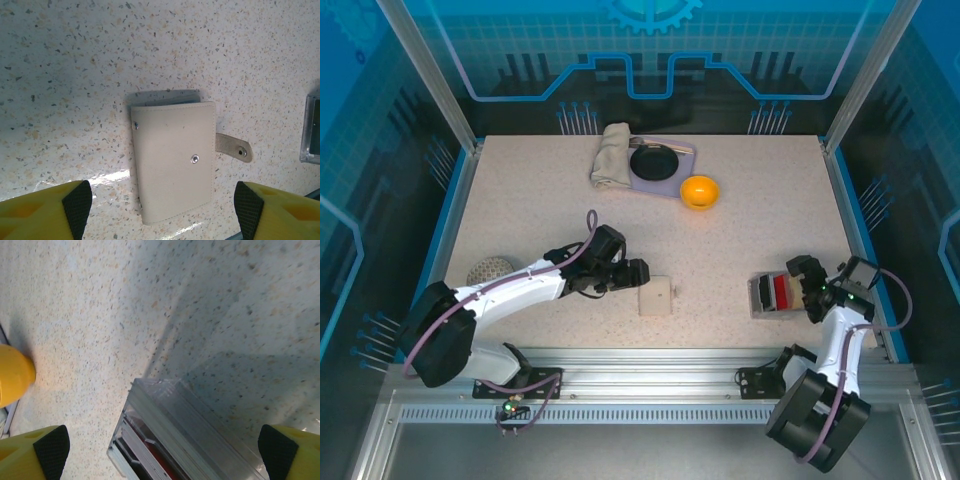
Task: Put the credit cards into the card holder
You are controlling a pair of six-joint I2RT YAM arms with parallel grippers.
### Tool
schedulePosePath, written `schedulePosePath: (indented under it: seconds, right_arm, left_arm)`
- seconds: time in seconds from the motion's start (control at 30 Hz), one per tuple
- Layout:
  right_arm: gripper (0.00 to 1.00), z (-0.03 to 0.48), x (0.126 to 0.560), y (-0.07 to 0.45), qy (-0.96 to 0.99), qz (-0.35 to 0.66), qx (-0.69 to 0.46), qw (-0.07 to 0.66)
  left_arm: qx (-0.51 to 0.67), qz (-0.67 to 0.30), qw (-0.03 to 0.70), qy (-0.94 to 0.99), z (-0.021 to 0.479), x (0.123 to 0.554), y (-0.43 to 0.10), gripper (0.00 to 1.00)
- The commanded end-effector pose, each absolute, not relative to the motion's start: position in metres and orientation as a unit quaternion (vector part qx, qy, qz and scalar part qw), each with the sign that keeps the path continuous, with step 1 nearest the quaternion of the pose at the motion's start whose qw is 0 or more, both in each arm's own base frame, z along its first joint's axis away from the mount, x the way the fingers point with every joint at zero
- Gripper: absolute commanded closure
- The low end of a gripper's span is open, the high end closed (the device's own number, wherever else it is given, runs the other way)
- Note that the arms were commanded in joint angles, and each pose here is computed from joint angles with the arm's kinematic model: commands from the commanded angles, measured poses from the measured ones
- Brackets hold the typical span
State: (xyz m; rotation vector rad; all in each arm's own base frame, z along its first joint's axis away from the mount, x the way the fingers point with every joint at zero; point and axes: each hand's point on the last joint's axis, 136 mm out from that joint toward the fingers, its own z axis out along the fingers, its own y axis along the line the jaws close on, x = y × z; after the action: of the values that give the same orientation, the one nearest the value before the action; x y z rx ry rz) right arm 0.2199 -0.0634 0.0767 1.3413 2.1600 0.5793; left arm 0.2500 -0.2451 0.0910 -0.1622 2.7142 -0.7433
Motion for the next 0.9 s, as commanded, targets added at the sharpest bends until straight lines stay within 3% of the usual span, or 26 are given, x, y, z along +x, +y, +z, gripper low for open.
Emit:
schedulePosePath:
  seconds: [0.0,0.47,0.87]
  right_arm:
    - [0.00,0.079,0.231,-0.044,0.797,0.259,0.478,0.263]
    - [0.00,0.088,0.278,0.035,0.844,0.298,0.371,0.247]
    - [0.00,0.095,0.340,0.116,0.877,0.322,0.280,0.221]
  left_arm:
    - [-0.045,-0.268,0.166,0.948,0.102,0.252,-0.250,0.22]
    - [-0.042,-0.320,0.138,0.936,0.105,0.260,-0.281,0.21]
    - [-0.097,-0.368,0.096,0.920,0.094,0.291,-0.289,0.21]
